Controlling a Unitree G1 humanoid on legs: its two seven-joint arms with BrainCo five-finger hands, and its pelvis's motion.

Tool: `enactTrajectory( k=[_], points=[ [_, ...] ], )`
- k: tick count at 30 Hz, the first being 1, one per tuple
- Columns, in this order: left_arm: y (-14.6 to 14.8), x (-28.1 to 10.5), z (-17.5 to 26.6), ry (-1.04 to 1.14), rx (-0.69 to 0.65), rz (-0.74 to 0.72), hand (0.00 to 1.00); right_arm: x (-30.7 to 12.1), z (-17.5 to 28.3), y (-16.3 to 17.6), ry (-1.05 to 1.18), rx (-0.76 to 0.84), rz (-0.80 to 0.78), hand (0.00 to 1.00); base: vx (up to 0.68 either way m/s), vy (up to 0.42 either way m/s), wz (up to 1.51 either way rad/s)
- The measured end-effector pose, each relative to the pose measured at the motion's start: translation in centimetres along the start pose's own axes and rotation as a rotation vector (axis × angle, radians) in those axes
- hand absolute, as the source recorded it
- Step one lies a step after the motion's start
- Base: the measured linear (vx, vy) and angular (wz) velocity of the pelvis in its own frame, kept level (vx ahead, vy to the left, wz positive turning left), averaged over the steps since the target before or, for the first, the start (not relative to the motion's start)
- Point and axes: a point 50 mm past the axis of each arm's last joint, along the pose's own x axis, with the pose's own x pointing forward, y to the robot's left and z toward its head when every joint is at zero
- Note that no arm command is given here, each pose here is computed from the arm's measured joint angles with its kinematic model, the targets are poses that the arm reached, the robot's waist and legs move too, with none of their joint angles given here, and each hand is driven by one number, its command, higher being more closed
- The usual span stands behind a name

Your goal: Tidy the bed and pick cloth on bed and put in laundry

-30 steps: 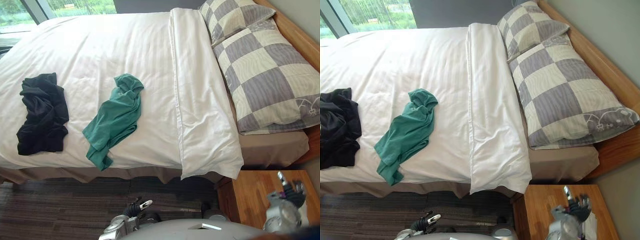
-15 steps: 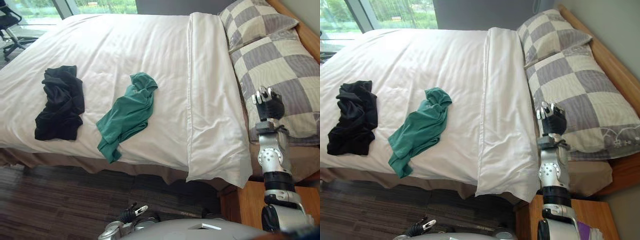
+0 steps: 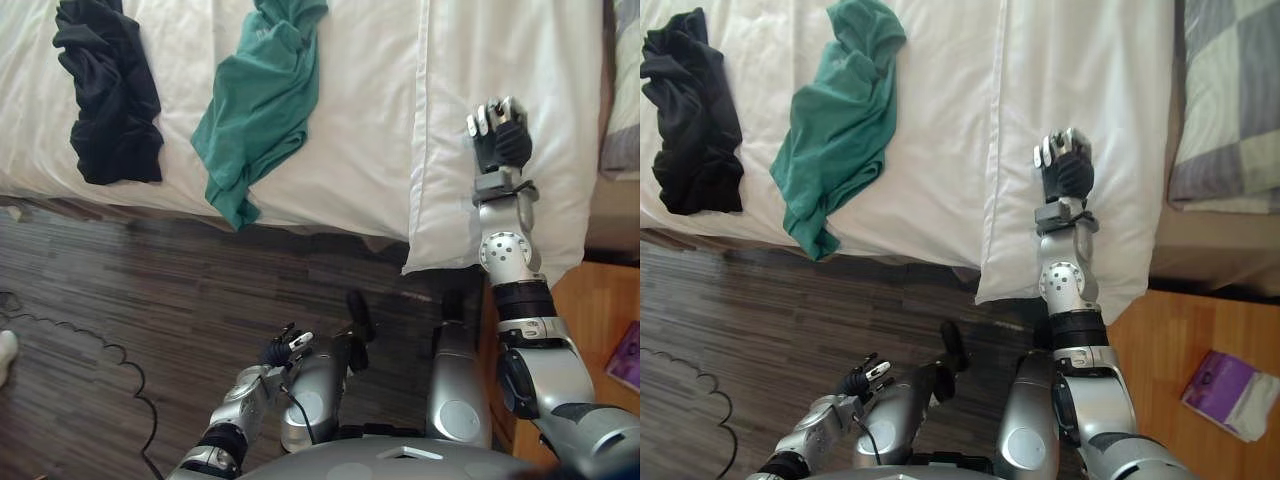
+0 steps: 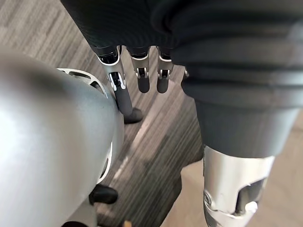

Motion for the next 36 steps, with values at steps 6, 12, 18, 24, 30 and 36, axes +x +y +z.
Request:
enactTrajectory(
  k=[6,12,18,24,30,36],
  points=[
    [-0.9,0.2,-0.3,-0.025,-0.002,-0.022,0.0,-1.4,-0.7,-1.0,-0.027,-0.005,0.019,1.0,0.08,-0.052,-0.06],
    [-0.5,-0.1,-1.0,-0.044,-0.054,-0.023,0.0,-8.1,-4.0,-6.1,0.032,0.042,-0.168,1.0,0.1,-0.022,-0.12],
    [-2.1,0.2,-1.7,0.017,-0.021,-0.055,0.0,-22.6,-8.9,-15.5,0.376,0.055,-0.768,0.0,0.12,-0.014,-0.09],
    [-0.4,-0.6,-3.9,0.14,0.048,0.02,0.0,-34.7,-9.6,-16.8,0.684,0.004,-1.016,0.0,0.12,-0.005,-0.11],
    [2.2,-1.5,-4.6,0.207,0.134,0.143,0.0,-34.5,-10.9,-15.9,0.819,-0.075,-0.896,0.0,0.02,-0.055,0.01],
    [3.1,-2.1,-4.8,0.195,0.14,0.2,0.0,-34.8,-10.7,-16.2,0.935,-0.17,-0.812,0.0,-0.01,-0.034,-0.17]
  ],
)
